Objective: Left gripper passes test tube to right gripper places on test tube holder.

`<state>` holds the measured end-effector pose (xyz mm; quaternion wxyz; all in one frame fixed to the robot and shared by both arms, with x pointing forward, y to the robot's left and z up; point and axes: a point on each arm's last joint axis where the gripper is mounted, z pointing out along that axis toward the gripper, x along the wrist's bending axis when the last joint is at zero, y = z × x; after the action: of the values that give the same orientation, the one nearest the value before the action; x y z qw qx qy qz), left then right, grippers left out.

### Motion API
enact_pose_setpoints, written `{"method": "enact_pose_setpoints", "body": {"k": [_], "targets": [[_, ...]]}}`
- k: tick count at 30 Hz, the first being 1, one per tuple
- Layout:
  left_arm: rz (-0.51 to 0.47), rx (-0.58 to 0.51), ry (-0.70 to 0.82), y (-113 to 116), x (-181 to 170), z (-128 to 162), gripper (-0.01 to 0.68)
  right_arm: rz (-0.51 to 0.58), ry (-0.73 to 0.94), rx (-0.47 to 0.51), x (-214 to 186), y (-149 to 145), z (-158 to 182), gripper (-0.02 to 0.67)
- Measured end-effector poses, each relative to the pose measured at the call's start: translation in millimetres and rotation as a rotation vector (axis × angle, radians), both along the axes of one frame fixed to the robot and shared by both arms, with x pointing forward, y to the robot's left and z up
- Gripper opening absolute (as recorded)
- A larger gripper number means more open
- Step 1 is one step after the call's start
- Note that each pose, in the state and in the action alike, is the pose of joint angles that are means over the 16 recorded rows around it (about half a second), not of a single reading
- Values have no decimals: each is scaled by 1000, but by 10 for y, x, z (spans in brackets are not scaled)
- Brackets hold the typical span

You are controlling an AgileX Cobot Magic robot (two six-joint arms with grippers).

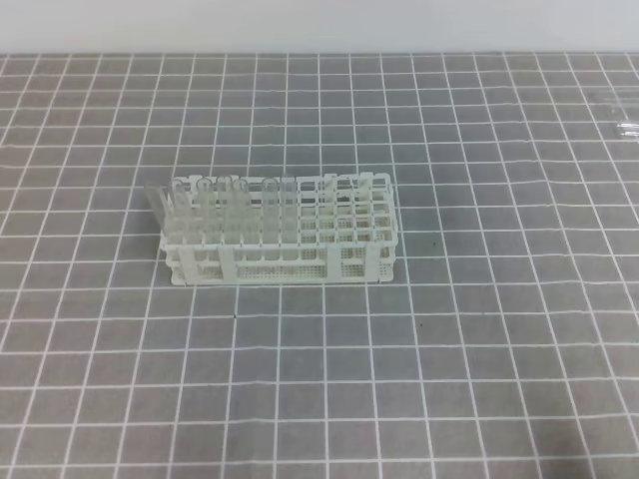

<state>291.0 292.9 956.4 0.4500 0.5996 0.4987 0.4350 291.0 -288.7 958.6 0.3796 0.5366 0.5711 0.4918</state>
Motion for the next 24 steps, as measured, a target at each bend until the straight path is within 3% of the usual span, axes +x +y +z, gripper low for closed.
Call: {"method": "enact_pose_setpoints", "body": {"k": [24], "targets": [[35,-3,24,30,6,7,11,0,0,0,0,0,0,0]]}}
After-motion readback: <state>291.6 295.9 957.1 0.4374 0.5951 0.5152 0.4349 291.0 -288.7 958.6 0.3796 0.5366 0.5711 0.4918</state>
